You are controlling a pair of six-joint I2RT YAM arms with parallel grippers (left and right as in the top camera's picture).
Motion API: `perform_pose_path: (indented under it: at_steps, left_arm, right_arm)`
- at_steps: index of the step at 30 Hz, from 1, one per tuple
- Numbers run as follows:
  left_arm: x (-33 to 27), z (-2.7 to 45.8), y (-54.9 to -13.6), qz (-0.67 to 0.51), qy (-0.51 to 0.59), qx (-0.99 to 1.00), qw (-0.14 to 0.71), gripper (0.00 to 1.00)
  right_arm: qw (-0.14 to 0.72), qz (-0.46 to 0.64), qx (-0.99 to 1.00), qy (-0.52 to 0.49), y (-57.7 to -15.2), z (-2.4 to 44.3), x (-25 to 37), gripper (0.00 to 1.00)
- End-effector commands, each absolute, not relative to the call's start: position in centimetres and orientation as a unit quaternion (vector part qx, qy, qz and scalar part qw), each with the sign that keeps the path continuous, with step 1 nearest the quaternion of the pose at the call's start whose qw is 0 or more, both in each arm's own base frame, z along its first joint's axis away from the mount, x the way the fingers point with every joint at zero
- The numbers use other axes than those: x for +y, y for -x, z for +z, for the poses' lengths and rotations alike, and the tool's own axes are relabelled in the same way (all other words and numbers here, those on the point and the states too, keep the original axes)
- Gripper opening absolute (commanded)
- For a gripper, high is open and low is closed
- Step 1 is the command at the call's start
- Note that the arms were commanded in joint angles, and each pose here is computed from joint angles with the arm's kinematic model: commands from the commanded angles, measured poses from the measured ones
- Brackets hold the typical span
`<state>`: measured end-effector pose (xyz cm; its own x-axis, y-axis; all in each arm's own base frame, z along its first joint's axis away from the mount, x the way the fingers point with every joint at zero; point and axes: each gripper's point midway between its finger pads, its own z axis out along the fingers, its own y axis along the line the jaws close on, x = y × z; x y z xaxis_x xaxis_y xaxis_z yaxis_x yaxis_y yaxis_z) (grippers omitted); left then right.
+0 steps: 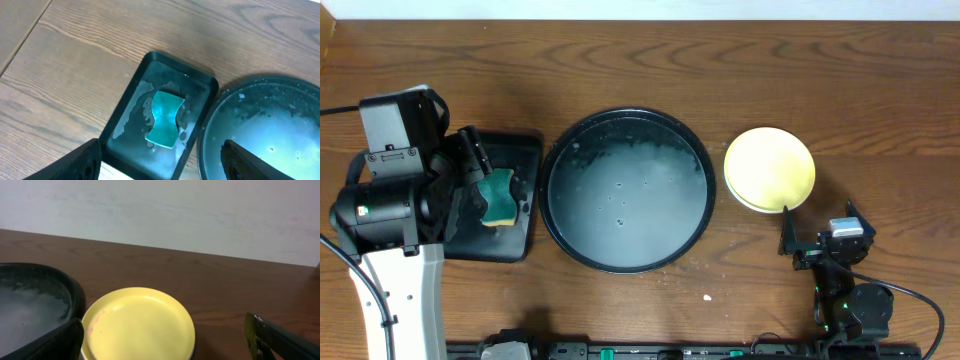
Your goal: Clean dirty plates on tray and stack at the side
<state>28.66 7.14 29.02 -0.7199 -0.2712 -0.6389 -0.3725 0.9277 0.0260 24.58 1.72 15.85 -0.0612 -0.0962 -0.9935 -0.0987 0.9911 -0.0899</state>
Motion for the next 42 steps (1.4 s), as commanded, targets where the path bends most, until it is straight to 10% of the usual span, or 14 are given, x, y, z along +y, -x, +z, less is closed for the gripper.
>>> perform_pose_path:
  at_steps: [1,28,42]
  left_arm:
    - [7.2,29.2,-28.6,0.081,0.168,0.924,0.333,0.77]
    - [7.1,29.8,-28.1,0.081,0.168,0.920,0.344,0.77]
    - [4.3,33.0,-24.9,0.075,0.042,0.836,0.542,0.77]
  right_arm:
    - [0.683,0.001,0.727,0.074,-24.5,15.8,1.8,0.99]
    - [0.683,0.000,0.727,0.073,-24.6,15.8,1.8,0.99]
    - [0.683,0.000,0.727,0.073,-24.6,15.8,1.8,0.99]
